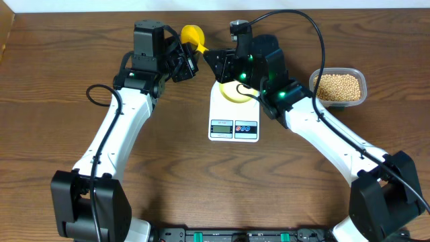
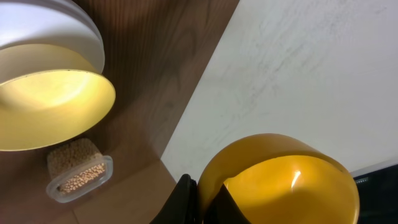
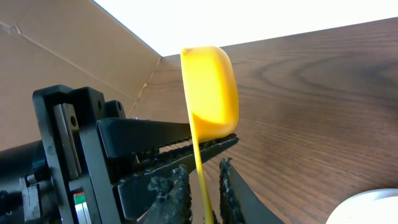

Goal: Scoop item into bowl and weigh 50g on scale
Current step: 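Release the left gripper and carry the scoop right toward the soybean tub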

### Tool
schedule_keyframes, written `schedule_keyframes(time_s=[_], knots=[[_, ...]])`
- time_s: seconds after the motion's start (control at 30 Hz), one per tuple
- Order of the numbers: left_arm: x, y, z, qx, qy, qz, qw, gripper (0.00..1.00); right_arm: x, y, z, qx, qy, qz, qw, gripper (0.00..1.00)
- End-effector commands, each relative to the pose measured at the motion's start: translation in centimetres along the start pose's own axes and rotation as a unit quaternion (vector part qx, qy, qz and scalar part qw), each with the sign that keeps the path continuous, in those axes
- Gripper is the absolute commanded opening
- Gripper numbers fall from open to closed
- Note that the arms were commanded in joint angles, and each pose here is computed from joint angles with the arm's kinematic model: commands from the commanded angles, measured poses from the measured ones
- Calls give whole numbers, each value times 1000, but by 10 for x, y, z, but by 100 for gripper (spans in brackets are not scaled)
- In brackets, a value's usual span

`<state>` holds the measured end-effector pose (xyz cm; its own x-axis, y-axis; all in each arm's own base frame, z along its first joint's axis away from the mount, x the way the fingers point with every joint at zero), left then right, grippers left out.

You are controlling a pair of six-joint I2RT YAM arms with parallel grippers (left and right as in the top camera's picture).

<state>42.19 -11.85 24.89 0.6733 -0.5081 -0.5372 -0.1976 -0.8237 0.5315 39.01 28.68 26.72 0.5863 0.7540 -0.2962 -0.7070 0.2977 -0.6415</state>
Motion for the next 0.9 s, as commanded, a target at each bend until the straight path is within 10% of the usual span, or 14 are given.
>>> schedule_keyframes(time_s=[0.0, 0.47, 0.67, 0.87], knots=[[1, 4, -1, -30, -1, 10, 1000, 8, 2, -3, 5, -2, -1, -8, 1000, 12], [1, 3, -1, -29, -1, 10, 1000, 9, 2, -5, 6, -4, -5, -12, 1000, 1], [1, 3, 0, -30, -4, 8, 1000, 61, 1, -6, 5, -3, -3, -14, 1000, 1], [1, -1, 5, -37, -17, -6, 999, 79, -4, -15, -16, 9, 33, -23, 999, 1]])
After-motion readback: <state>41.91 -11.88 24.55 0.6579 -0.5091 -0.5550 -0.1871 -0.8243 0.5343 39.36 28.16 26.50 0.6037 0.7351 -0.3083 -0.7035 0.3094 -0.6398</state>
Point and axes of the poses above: each gripper's point midway between its finger pads, its own x axis out along the fingers, its own z axis along the line the jaws close on, y = z × x, the point moved 6 cm from there along -x, back along the fingers, and after that the axes turned 6 degrees about x, right-handed, at the moved point
